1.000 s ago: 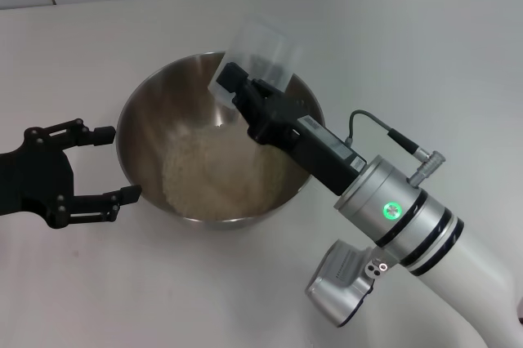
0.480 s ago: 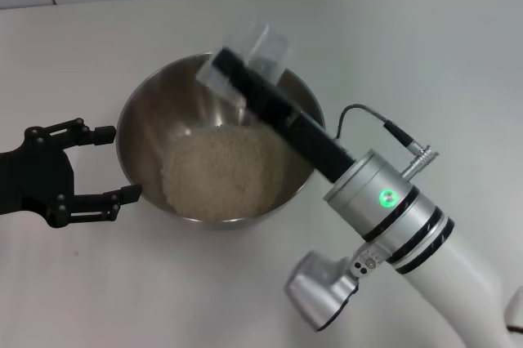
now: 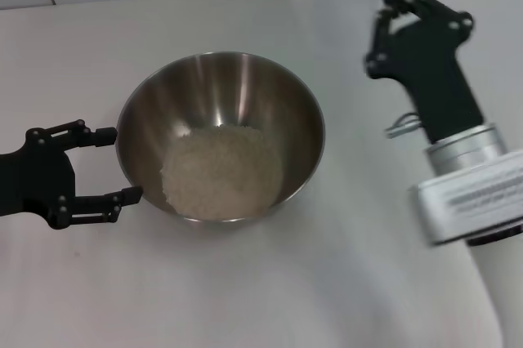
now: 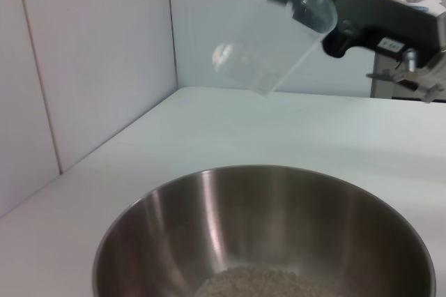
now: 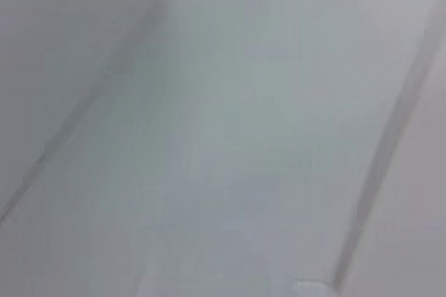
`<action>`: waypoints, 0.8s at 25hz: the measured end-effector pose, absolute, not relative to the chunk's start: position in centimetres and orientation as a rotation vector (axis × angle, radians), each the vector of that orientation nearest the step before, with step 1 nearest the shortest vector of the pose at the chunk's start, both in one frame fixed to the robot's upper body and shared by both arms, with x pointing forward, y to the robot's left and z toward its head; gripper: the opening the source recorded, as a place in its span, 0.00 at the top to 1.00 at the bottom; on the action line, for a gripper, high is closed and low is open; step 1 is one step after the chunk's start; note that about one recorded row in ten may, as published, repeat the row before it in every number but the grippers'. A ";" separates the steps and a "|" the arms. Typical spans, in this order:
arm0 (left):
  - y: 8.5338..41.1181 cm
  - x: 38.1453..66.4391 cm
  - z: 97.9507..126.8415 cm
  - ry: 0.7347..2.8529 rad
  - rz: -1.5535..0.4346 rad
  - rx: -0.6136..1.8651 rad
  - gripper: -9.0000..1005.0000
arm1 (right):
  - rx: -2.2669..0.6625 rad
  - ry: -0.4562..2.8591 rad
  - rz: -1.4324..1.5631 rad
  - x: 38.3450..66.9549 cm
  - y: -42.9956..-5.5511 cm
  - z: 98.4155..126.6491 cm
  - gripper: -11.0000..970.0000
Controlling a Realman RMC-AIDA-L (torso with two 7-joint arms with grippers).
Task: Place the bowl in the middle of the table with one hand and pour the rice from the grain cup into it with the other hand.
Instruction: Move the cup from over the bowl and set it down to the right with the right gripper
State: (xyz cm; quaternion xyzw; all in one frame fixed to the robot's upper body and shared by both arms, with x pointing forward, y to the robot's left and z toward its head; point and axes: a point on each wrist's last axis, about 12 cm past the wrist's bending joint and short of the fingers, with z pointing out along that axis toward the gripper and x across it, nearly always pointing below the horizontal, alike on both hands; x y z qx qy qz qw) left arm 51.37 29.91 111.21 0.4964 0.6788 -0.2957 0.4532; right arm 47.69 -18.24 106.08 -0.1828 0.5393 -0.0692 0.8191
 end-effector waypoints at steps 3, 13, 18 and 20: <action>29.7 51.4 111.2 1.672 -0.736 1.235 0.14 | -0.269 1.262 -0.042 48.8 -21.1 104.3 0.90; 29.6 51.4 111.2 1.670 -0.740 1.239 0.14 | -0.310 1.567 0.044 52.6 -23.0 101.2 0.88; 29.5 51.4 111.2 1.670 -0.739 1.243 0.14 | -0.367 1.646 0.058 53.7 -22.3 100.7 0.86; 29.5 51.5 111.2 1.668 -0.738 1.245 0.14 | -0.382 1.667 0.062 54.0 -22.1 100.6 0.86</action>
